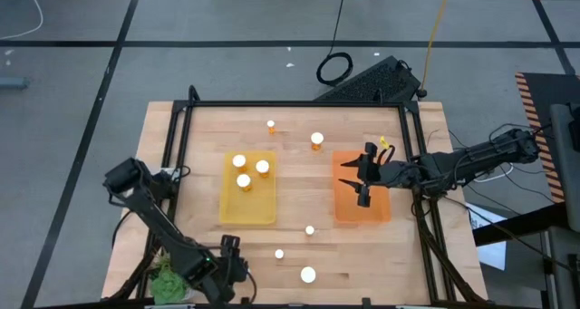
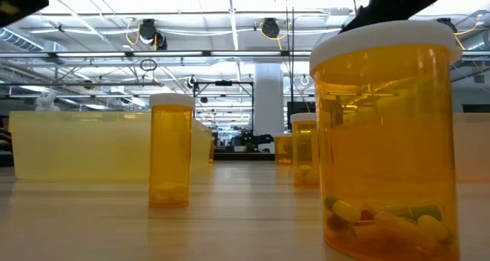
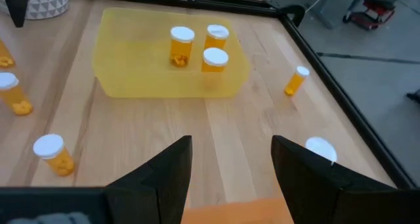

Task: Pick and place medicine bottles into bin by pill shape (circle, oval)
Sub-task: Put the small orange pill bottle into the orange bin

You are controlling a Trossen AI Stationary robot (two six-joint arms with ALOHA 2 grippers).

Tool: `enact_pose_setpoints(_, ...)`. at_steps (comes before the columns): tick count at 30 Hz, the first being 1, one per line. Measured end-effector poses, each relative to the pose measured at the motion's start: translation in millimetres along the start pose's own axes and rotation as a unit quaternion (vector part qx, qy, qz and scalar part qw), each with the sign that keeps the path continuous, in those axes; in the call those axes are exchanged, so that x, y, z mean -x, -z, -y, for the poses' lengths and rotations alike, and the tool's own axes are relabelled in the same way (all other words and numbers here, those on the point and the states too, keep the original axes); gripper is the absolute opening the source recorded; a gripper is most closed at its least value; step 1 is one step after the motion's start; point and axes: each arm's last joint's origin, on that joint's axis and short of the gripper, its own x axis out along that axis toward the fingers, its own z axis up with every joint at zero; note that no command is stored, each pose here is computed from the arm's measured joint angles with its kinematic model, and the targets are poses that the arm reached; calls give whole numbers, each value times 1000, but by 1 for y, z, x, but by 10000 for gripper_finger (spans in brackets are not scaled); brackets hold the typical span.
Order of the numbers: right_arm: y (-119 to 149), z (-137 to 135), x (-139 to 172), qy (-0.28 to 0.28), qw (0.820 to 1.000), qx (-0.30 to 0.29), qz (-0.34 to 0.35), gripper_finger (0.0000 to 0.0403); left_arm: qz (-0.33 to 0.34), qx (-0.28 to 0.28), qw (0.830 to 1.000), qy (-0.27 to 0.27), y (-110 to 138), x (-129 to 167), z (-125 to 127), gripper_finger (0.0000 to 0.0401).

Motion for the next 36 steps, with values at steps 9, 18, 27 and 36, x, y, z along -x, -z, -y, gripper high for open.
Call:
enact_pose_setpoints(9,-1,0,0,0,1000,11,5,203,38,2,999,23,11,-27,-1,239)
enact_pose_setpoints(18,-2,0,0,0,1000,14,9,203,102,4,993,53,25,-52,-8,239)
enact_pose_setpoints(27,-2,0,0,0,1000,14,8,203,169,-8,984,54,41,-70,-17,239)
enact_pose_setpoints(36,-2,0,0,-1,1000,7,7,203,190,-39,980,51,49,-75,-21,159)
